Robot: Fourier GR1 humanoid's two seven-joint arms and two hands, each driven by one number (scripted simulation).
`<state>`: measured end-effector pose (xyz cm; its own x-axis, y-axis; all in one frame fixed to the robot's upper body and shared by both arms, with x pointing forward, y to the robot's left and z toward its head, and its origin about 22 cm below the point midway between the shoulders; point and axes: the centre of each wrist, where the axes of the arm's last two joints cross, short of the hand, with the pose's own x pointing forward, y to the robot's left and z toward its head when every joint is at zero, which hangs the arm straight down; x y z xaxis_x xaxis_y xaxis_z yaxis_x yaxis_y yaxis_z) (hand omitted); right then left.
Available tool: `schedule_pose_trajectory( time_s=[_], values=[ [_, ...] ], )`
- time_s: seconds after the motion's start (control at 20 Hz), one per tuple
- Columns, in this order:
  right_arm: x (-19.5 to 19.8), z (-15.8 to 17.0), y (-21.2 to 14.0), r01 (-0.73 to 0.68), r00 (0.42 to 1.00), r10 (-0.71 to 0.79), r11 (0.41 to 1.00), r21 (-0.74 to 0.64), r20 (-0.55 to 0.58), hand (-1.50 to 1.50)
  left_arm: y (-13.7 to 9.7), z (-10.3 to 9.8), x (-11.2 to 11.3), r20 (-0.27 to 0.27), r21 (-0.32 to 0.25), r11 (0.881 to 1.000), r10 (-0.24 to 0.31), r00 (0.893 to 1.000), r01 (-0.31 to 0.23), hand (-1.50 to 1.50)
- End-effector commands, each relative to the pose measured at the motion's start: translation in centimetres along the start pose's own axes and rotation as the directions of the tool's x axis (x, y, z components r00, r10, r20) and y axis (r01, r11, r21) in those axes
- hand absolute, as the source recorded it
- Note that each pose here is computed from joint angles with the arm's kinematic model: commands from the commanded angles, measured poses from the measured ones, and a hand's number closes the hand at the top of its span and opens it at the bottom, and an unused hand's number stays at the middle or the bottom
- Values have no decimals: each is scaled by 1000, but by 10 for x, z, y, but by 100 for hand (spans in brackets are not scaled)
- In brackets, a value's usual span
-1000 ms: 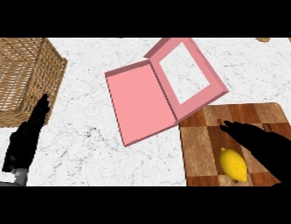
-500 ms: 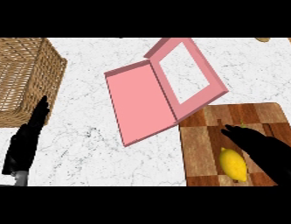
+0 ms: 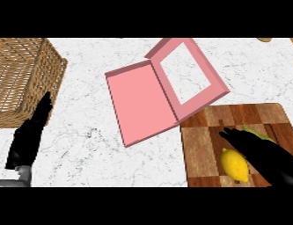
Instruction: Pick the lemon from the cutting board and place it in the cardboard box
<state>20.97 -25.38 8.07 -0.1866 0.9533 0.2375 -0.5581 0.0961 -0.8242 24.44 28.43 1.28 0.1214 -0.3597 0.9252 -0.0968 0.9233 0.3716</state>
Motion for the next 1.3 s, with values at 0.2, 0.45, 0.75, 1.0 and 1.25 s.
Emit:
schedule_pose_trajectory(
  time_s=[0.2, 0.45, 0.75, 1.0, 1.25],
  values=[
    [16, -11, 5, 16, 1000, -16, 1000, -2, -16, -150, 5, 10, -15, -1, 11, 1000, 6, 1000, -6, 0],
    [9, -11, 26, -7, 1000, 7, 1000, 3, 8, -150, 9, -13, 3, -13, -17, 1000, 4, 1000, -5, 0],
    [-9, -20, 30, -24, 1000, 24, 999, 48, -14, -150, -8, 20, -9, -1, 12, 1000, -14, 1000, 14, 0],
    [-15, -46, 20, -40, 998, 40, 999, -4, 39, 150, 4, 7, -14, 1, 6, 1000, 1, 1000, -1, 0],
    [-8, -34, 32, -121, 991, 129, 974, -190, 31, 150, -6, 11, 1, 6, -3, 1000, -3, 1000, 3, 0]
  ],
)
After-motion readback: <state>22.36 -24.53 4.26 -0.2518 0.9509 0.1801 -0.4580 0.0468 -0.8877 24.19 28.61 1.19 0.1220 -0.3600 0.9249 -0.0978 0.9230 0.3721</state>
